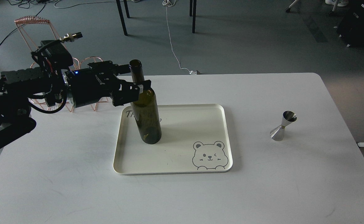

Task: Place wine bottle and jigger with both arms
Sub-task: 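Grasp the bottle neck with the left gripper and lift it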

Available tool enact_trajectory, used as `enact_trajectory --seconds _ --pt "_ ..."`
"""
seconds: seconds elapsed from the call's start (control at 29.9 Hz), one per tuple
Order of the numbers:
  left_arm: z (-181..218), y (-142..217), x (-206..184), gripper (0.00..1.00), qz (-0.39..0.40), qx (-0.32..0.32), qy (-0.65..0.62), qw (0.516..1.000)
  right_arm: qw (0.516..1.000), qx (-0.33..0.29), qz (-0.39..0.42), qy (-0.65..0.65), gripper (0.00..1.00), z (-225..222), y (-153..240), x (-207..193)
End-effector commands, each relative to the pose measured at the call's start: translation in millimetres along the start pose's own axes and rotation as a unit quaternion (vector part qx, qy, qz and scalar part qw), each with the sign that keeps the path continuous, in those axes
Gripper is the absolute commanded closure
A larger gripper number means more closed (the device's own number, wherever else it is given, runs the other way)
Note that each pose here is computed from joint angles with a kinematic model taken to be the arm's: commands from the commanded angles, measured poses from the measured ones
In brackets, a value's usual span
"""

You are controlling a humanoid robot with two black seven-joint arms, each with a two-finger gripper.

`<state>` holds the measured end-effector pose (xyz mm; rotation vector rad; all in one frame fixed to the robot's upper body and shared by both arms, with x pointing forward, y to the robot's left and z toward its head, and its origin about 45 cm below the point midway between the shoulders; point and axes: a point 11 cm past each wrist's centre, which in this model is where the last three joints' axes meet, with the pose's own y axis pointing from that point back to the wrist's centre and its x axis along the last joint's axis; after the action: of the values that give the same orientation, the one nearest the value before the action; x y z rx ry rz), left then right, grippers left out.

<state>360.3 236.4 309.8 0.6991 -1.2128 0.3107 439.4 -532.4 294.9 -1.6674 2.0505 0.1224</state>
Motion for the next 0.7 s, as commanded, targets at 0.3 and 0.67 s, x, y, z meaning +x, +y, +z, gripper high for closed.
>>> enact_trajectory --seconds 0.3,0.67 --pt "-1 3 -5 0.71 -0.004 -0.001 0.005 1.000 1.000 -0.002 0.000 0.003 0.01 1 1 1" --pt "-15 32 65 0.74 0.058 0.033 -0.045 0.997 1.000 0.001 0.002 0.009 0.01 -6 1 5"
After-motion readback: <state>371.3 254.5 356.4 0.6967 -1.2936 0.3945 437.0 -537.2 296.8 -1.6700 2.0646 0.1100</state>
